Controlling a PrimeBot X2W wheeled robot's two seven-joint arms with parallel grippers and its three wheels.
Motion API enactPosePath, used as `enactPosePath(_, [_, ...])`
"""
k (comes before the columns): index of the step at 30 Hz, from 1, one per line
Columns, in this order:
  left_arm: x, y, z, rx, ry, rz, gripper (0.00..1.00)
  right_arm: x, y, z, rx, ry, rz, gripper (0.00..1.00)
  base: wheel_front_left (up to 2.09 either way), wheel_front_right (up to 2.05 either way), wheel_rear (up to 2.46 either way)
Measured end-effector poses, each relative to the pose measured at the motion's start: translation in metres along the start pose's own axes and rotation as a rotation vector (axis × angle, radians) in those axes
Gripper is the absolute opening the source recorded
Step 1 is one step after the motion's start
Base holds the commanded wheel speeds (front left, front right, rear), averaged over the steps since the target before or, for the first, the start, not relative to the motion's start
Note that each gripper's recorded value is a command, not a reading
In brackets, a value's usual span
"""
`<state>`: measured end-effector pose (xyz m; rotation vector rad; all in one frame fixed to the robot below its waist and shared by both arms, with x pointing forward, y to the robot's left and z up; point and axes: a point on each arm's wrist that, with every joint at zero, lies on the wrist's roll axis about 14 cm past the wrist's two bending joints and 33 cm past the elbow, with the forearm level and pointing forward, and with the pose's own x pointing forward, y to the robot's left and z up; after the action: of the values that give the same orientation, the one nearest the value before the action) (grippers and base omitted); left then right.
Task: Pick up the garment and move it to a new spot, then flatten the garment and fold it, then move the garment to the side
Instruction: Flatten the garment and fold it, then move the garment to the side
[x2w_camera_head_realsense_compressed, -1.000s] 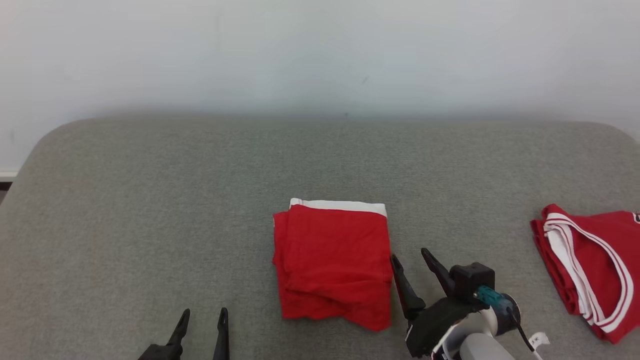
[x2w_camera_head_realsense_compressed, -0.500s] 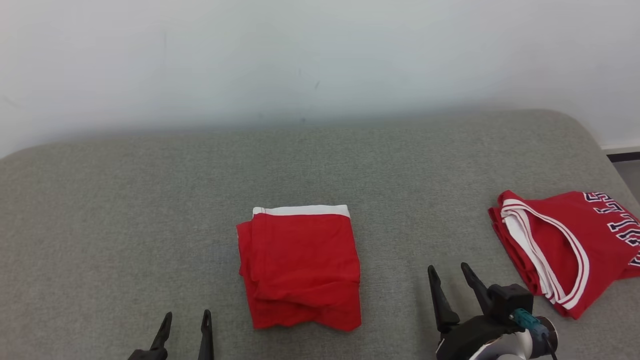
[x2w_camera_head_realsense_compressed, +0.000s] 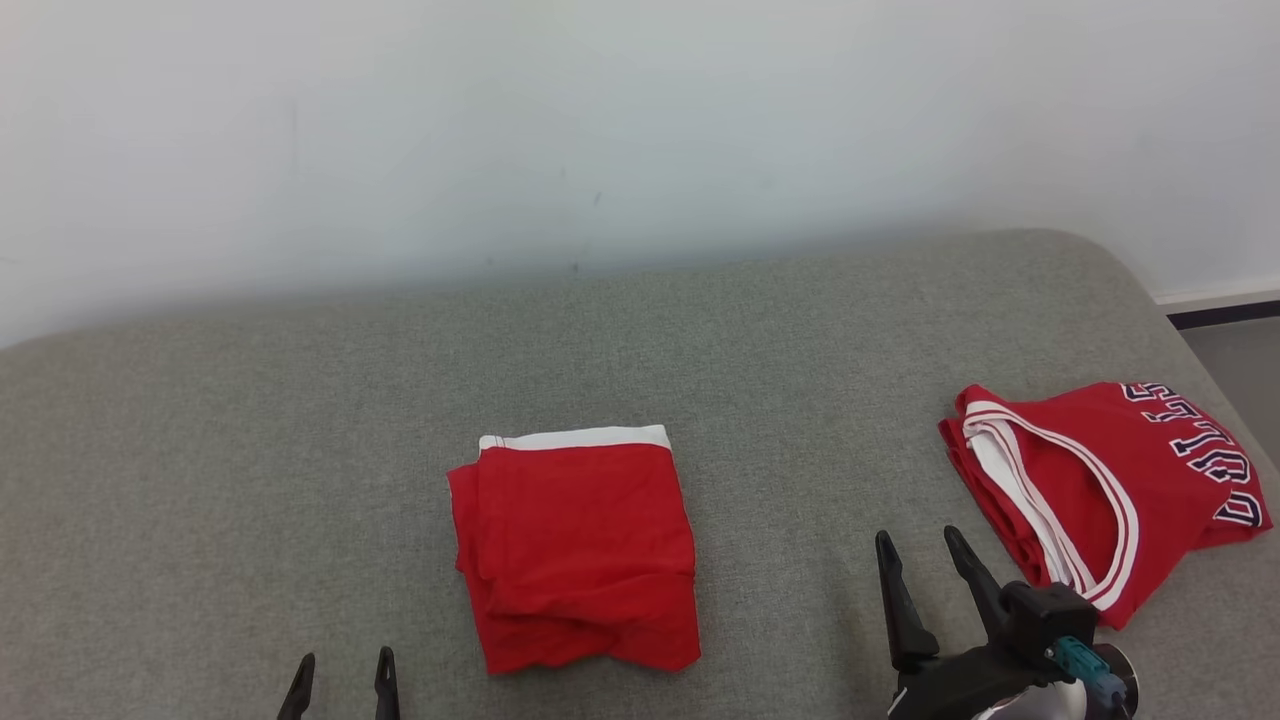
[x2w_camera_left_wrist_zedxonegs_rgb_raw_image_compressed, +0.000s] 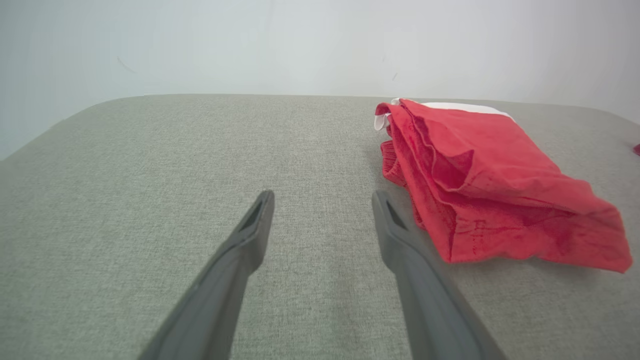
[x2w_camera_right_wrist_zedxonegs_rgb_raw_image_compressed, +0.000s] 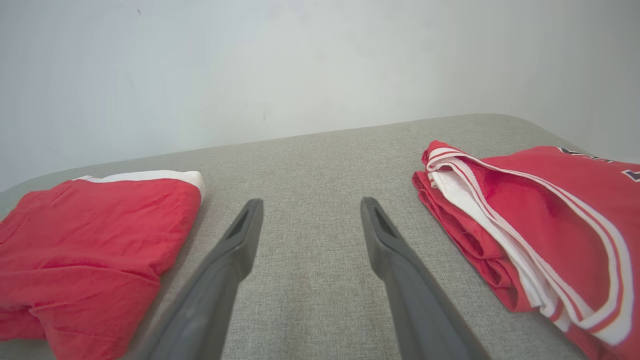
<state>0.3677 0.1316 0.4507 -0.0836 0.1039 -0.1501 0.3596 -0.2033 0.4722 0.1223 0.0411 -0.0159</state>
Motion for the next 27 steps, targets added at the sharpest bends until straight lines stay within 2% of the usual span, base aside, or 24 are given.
enactPosePath(27, [-0.0097,0.0056,-0.0008,0.012,-0.002,0.017,1.0,-0.0015,0.0081,-0.006,0.027,0.013,0.019,1.0,0.0,0.0,0.0])
